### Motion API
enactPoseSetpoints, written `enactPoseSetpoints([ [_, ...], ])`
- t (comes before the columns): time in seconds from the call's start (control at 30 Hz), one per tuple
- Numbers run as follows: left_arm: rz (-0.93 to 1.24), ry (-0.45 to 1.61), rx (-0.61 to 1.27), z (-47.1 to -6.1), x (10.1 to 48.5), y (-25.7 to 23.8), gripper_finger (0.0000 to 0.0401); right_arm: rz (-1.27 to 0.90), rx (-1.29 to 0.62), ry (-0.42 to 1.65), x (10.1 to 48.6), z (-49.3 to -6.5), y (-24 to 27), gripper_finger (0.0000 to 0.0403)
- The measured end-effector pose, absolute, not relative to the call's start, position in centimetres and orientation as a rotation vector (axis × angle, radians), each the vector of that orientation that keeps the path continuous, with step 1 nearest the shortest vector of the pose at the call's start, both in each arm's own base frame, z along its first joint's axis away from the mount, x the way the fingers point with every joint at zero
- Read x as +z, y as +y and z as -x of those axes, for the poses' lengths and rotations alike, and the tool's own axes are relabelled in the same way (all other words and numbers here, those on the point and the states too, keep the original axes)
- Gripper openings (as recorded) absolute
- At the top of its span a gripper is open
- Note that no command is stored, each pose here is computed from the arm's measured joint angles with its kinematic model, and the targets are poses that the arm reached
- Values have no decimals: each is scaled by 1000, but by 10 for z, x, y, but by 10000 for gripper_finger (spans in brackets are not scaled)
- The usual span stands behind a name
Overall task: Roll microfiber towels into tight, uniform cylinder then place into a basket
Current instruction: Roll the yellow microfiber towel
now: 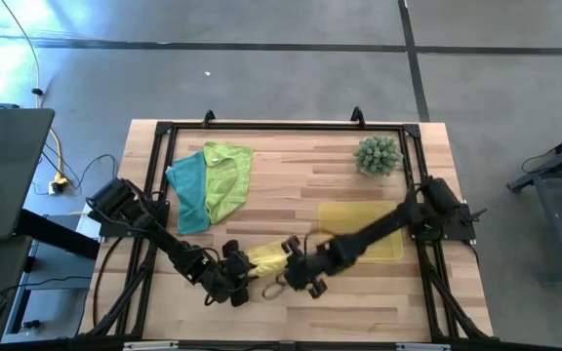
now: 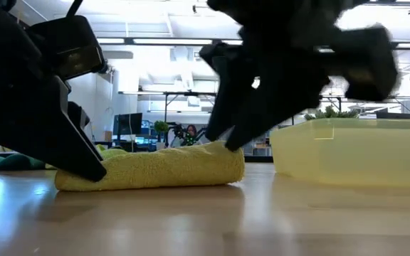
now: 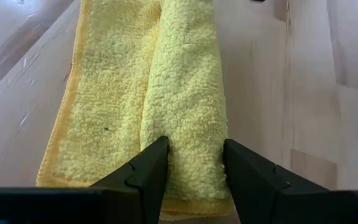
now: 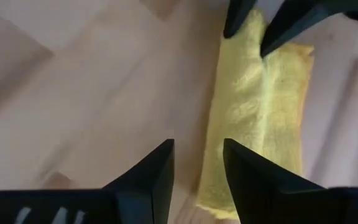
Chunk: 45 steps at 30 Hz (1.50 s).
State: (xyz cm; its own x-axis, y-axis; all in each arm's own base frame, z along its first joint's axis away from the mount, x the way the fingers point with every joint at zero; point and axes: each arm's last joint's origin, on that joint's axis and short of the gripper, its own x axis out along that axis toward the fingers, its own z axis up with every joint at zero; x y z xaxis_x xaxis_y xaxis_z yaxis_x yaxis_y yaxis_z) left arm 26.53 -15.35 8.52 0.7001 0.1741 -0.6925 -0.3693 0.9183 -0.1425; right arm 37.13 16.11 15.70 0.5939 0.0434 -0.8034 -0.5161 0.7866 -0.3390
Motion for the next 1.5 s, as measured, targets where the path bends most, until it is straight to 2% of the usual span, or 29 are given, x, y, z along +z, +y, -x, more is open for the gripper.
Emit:
enactPoseSetpoints([
  [0.1, 283, 734, 306, -265, 85, -154, 147, 701, 240, 875, 146, -369, 173, 129],
  [0.2, 283, 733, 307, -265, 85, -153, 147, 717, 166, 886, 137, -372, 172, 129],
  [0.37, 288, 729, 307, -266, 85, -154, 147, 674, 187, 919, 125, -377, 163, 131],
  [0.63, 301, 721, 298, -266, 86, -154, 147, 619, 182, 932, 121, -387, 146, 194],
  [0.77, 322, 716, 274, -266, 92, -155, 147, 503, 187, 946, 121, -390, 137, 202],
  [0.87, 337, 723, 252, -265, 98, -155, 147, 400, 188, 962, 120, -393, 129, 189],
  [0.97, 350, 730, 232, -264, 103, -155, 147, 321, 185, 973, 120, -396, 120, 159],
  [1.27, 414, 732, 139, -263, 119, -159, 147, 255, 166, 989, 119, -399, 110, 17],
  [1.37, 441, 713, 101, -263, 130, -159, 147, 175, 183, 1000, 118, -399, 109, 13],
  [1.5, 394, 670, 61, -262, 142, -160, 147, -69, 240, 1038, 118, -402, 98, 15],
])
